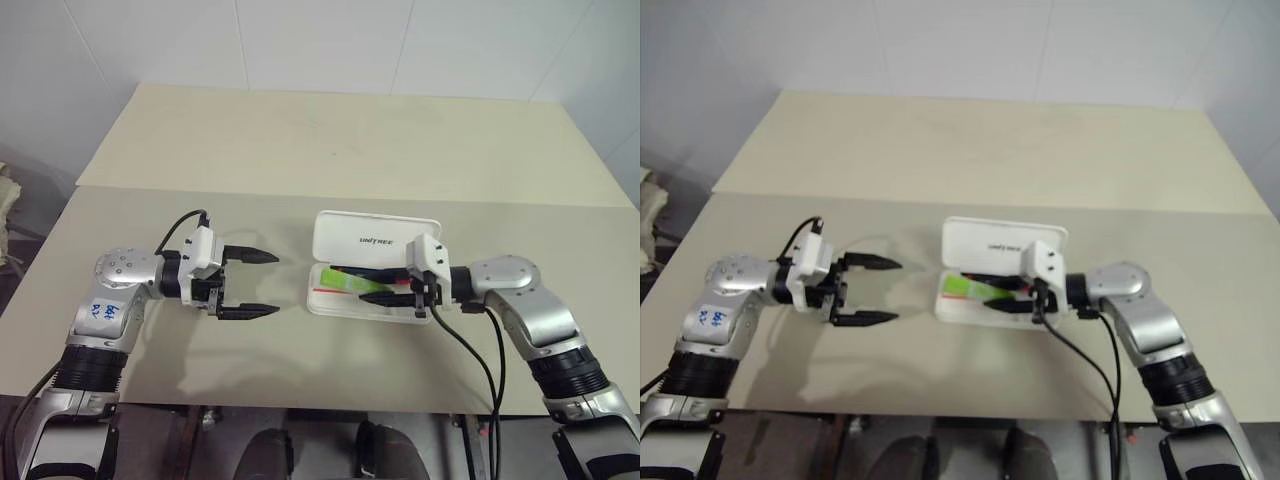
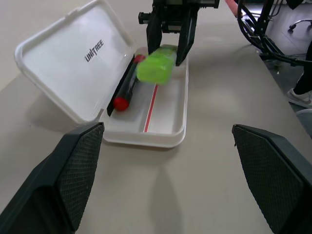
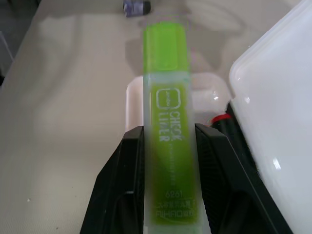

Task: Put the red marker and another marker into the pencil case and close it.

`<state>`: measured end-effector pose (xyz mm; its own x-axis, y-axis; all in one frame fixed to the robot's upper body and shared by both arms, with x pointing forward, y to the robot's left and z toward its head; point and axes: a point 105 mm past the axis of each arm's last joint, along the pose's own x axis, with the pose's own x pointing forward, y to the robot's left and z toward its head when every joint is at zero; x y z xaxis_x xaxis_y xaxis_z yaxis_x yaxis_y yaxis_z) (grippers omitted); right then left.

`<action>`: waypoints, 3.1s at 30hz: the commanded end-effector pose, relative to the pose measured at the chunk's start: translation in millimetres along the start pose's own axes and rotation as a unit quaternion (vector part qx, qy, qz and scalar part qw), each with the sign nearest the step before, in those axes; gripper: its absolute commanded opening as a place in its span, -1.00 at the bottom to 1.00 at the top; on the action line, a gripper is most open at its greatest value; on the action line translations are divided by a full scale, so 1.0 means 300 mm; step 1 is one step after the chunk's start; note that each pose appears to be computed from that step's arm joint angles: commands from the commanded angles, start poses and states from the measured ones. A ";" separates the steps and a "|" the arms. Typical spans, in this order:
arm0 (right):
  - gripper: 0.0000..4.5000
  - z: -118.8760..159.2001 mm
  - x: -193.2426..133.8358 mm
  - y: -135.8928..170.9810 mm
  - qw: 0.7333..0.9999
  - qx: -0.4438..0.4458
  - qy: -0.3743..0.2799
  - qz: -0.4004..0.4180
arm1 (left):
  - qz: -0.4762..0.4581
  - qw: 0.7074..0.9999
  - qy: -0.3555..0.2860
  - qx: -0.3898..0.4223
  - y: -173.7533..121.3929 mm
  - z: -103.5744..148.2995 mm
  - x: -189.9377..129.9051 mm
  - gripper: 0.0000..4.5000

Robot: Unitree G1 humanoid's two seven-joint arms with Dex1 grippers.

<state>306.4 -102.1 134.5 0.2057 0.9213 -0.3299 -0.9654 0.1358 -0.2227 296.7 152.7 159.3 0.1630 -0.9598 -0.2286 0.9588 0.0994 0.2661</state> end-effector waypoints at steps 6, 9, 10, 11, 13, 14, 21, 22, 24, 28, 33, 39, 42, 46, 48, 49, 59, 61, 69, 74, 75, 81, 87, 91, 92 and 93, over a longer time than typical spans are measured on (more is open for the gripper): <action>-0.51 -0.014 0.049 -0.006 1.000 -0.011 0.013 0.026 | 0.017 1.000 0.005 0.023 0.005 0.026 -0.029 1.00; -0.51 -0.018 0.065 -0.005 0.999 -0.012 0.014 0.032 | 0.017 1.000 0.003 0.024 0.008 0.028 -0.025 1.00; -0.51 -0.022 0.068 -0.008 0.999 -0.012 0.016 0.030 | 0.017 1.000 0.003 0.025 0.009 0.029 -0.023 1.00; -0.51 -0.025 0.069 -0.010 0.999 -0.012 0.017 0.030 | 0.017 1.000 0.002 0.026 0.009 0.031 -0.021 1.00; -0.51 -0.026 0.069 -0.014 0.999 -0.012 0.018 0.030 | 0.017 0.999 0.001 0.027 0.011 0.035 -0.019 1.00; -0.51 -0.025 0.068 -0.015 0.999 -0.011 0.018 0.030 | 0.017 0.999 0.001 0.028 0.012 0.036 -0.018 1.00; 0.27 0.032 0.057 -0.039 0.999 -0.034 0.005 0.037 | 0.019 0.999 -0.003 0.032 0.023 0.041 -0.011 1.00; 0.43 0.040 0.058 -0.042 0.999 -0.038 0.004 0.037 | 0.019 0.999 -0.003 0.033 0.024 0.042 -0.011 1.00; 0.78 0.066 0.056 -0.040 0.998 -0.045 0.000 0.048 | 0.020 0.999 -0.005 0.034 0.027 0.043 -0.008 1.00; 0.99 0.140 0.053 -0.039 0.996 -0.063 -0.029 0.050 | 0.023 0.999 -0.006 0.036 0.035 0.043 -0.003 1.00; 0.99 0.233 0.026 0.020 0.993 -0.048 -0.089 0.065 | 0.027 0.999 -0.006 0.037 0.036 0.043 -0.008 1.00; 0.99 0.234 -0.073 0.110 0.993 -0.014 -0.112 0.045 | 0.076 0.997 0.007 0.027 0.030 0.025 -0.072 1.00; 0.99 0.230 -0.129 0.119 0.993 0.004 -0.115 0.006 | 0.129 0.991 0.020 0.020 0.035 0.007 -0.145 1.00; 0.99 0.214 -0.224 0.078 0.991 0.006 -0.107 -0.079 | 0.204 0.978 0.038 -0.002 0.025 -0.031 -0.253 1.00; 0.99 0.199 -0.277 0.056 0.988 0.004 -0.098 -0.118 | 0.234 0.971 0.048 -0.017 0.008 -0.058 -0.301 1.00; 0.99 0.184 -0.302 0.048 0.987 -0.002 -0.088 -0.132 | 0.251 0.966 0.054 -0.026 -0.002 -0.080 -0.319 1.00; 0.99 0.176 -0.313 0.034 0.988 -0.043 -0.061 -0.139 | 0.352 0.929 0.059 -0.093 -0.058 -0.235 -0.357 1.00; 0.99 0.180 -0.305 0.038 0.988 -0.043 -0.064 -0.137 | 0.364 0.923 0.059 -0.106 -0.071 -0.260 -0.343 1.00; 0.99 0.180 -0.310 0.046 0.988 -0.041 -0.064 -0.138 | 0.450 0.879 0.035 -0.155 -0.107 -0.325 -0.288 1.00; 0.99 0.183 -0.304 0.045 0.988 -0.042 -0.066 -0.135 | 0.468 0.867 0.027 -0.172 -0.116 -0.342 -0.246 1.00; 0.99 0.185 -0.302 0.045 0.988 -0.043 -0.067 -0.134 | 0.470 0.865 0.027 -0.175 -0.117 -0.345 -0.234 1.00; 1.00 0.189 -0.299 0.043 0.988 -0.043 -0.069 -0.131 | 0.468 0.863 0.025 -0.189 -0.127 -0.345 -0.188 0.45; 1.00 0.194 -0.296 0.042 0.988 -0.046 -0.069 -0.127 | 0.468 0.862 0.033 -0.192 -0.122 -0.347 -0.182 -0.49; 1.00 0.198 -0.293 0.041 0.989 -0.048 -0.069 -0.125 | 0.468 0.865 0.002 -0.182 -0.097 -0.311 -0.178 -0.84; 1.00 0.197 -0.293 0.041 0.989 -0.048 -0.069 -0.125 | 0.462 0.869 -0.012 -0.176 -0.086 -0.290 -0.171 -0.84; 1.00 0.196 -0.292 0.041 0.989 -0.047 -0.068 -0.124 | 0.457 0.873 -0.027 -0.170 -0.075 -0.268 -0.166 -0.84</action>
<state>270.7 -163.0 206.0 0.4216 0.8970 -0.1328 -0.8718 0.3608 -0.3313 283.0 234.3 83.3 0.9197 -0.3876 -0.0628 0.3908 0.9191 0.0498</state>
